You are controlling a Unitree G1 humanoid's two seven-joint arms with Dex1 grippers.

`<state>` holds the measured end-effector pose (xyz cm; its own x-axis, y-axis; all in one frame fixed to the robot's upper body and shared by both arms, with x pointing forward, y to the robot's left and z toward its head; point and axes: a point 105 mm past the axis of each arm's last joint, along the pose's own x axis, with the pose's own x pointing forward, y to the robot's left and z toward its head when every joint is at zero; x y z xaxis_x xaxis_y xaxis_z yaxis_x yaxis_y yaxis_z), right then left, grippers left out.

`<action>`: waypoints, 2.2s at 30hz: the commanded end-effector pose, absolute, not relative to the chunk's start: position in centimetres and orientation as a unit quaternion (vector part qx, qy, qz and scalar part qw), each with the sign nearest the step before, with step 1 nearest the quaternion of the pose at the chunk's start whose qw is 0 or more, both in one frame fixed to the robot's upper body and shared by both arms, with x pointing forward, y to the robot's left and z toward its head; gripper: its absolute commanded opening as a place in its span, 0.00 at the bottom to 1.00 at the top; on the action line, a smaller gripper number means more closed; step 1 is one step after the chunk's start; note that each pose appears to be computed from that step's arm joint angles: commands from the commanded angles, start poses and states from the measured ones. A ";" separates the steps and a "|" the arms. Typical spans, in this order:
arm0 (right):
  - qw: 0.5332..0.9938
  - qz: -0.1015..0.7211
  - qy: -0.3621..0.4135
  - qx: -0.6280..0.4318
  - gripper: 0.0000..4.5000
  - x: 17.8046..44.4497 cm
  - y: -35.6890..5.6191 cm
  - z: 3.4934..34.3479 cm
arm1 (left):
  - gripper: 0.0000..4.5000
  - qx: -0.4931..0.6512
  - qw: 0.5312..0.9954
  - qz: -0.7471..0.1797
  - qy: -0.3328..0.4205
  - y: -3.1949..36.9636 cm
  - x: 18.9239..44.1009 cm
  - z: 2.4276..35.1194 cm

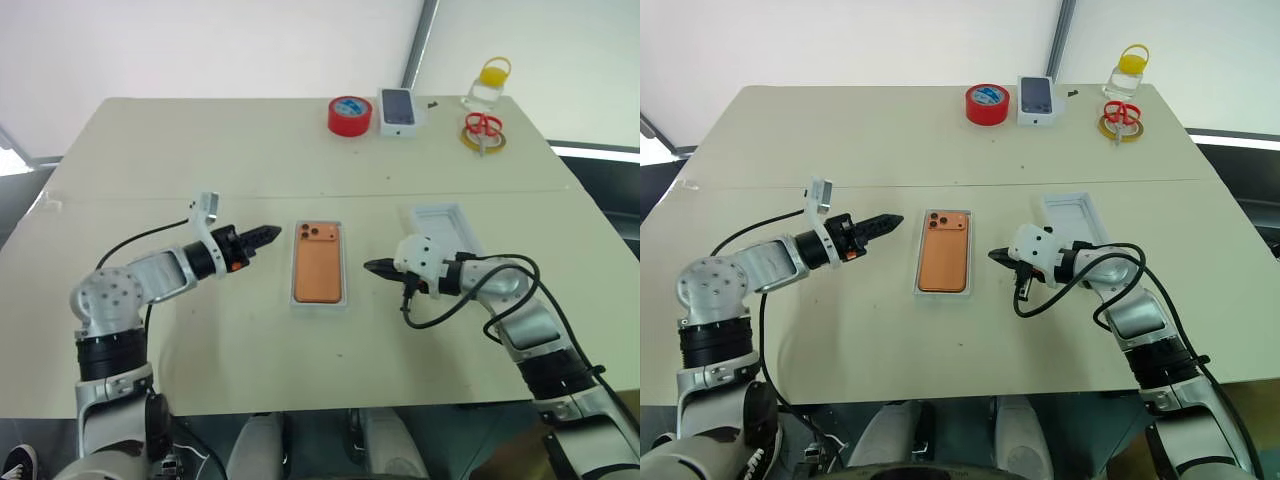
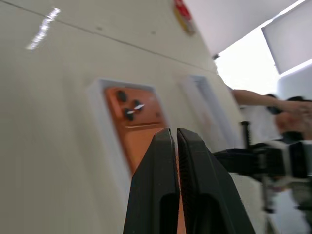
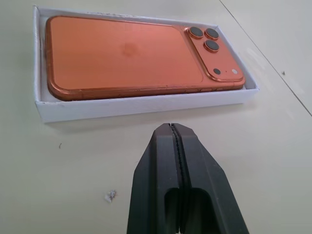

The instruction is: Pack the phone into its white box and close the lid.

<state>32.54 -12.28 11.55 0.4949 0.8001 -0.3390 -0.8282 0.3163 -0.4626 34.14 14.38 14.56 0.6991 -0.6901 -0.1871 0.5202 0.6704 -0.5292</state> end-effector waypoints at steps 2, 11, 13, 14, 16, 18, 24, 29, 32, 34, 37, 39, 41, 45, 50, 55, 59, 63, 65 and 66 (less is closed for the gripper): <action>0.811 0.495 -0.005 -0.313 0.00 32.9 -11.8 12.7 | 0.02 -0.063 0.934 -0.319 0.147 14.9 35.3 13.2; 0.818 0.476 -0.003 -0.322 0.00 33.8 -11.5 12.4 | 0.02 0.118 0.918 -0.362 0.115 14.5 34.4 10.3; 0.822 0.467 0.010 -0.325 0.00 34.2 -11.4 11.8 | 0.02 0.121 0.904 -0.395 0.111 13.4 34.1 9.5; 0.821 0.465 0.014 -0.330 0.00 34.3 -11.3 11.6 | 0.02 0.156 0.894 -0.407 0.104 13.1 34.0 9.1; 0.821 0.462 0.018 -0.336 0.00 34.4 -11.2 11.2 | 0.02 0.184 0.872 -0.441 0.104 12.4 33.4 8.3; 0.815 0.464 0.022 -0.345 0.00 34.4 -10.9 10.8 | 0.02 0.151 0.878 -0.441 0.106 11.7 33.7 8.4; 0.813 0.469 0.019 -0.344 0.00 34.0 -10.8 10.9 | 0.02 0.140 0.832 -0.517 0.143 6.1 32.4 7.2; 0.812 0.454 0.049 -0.363 0.00 33.5 -13.8 10.6 | 0.02 0.098 0.803 -0.577 0.115 -0.1 31.6 8.8; 0.809 0.444 0.066 -0.379 0.00 32.8 -15.8 10.3 | 0.02 0.108 0.792 -0.592 0.097 -2.5 31.8 9.2; 0.807 0.434 0.084 -0.391 0.00 32.4 -17.5 10.1 | 0.02 0.090 0.786 -0.604 0.096 -3.6 31.7 9.7; 0.801 0.426 0.106 -0.407 0.00 31.6 -19.5 9.8 | 0.02 0.113 0.783 -0.605 0.092 -4.1 32.4 9.4; 0.804 0.417 0.110 -0.409 0.00 31.3 -20.3 9.9 | 0.02 0.118 0.779 -0.608 0.095 -4.1 32.8 9.1; 0.806 0.412 0.111 -0.410 0.00 31.3 -20.6 10.0 | 0.02 0.116 0.779 -0.608 0.096 -4.0 33.1 9.1; 0.809 0.398 0.113 -0.417 0.00 31.3 -21.5 10.2 | 0.02 0.114 0.777 -0.612 0.095 -3.7 32.9 9.0; 0.812 0.394 0.102 -0.418 0.00 31.9 -21.2 10.5 | 0.02 0.096 0.780 -0.612 0.092 -3.3 32.5 9.2; 0.809 0.402 0.104 -0.416 0.00 31.9 -21.0 10.5 | 0.02 0.112 0.801 -0.580 0.093 -2.3 33.8 8.9; 0.806 0.401 0.105 -0.422 0.00 32.0 -21.3 11.1 | 0.02 0.112 0.815 -0.561 0.091 -1.3 34.5 8.9; 0.822 0.388 0.093 -0.407 0.00 32.7 -21.5 12.6 | 0.02 0.105 0.821 -0.555 0.082 -0.7 34.7 9.3; 0.830 0.384 0.093 -0.394 0.00 33.0 -21.6 13.2 | 0.02 0.085 0.824 -0.555 0.079 -0.4 34.6 9.9; 0.832 0.382 0.093 -0.392 0.00 33.0 -21.8 13.4 | 0.02 0.083 0.826 -0.553 0.078 -0.2 34.6 10.0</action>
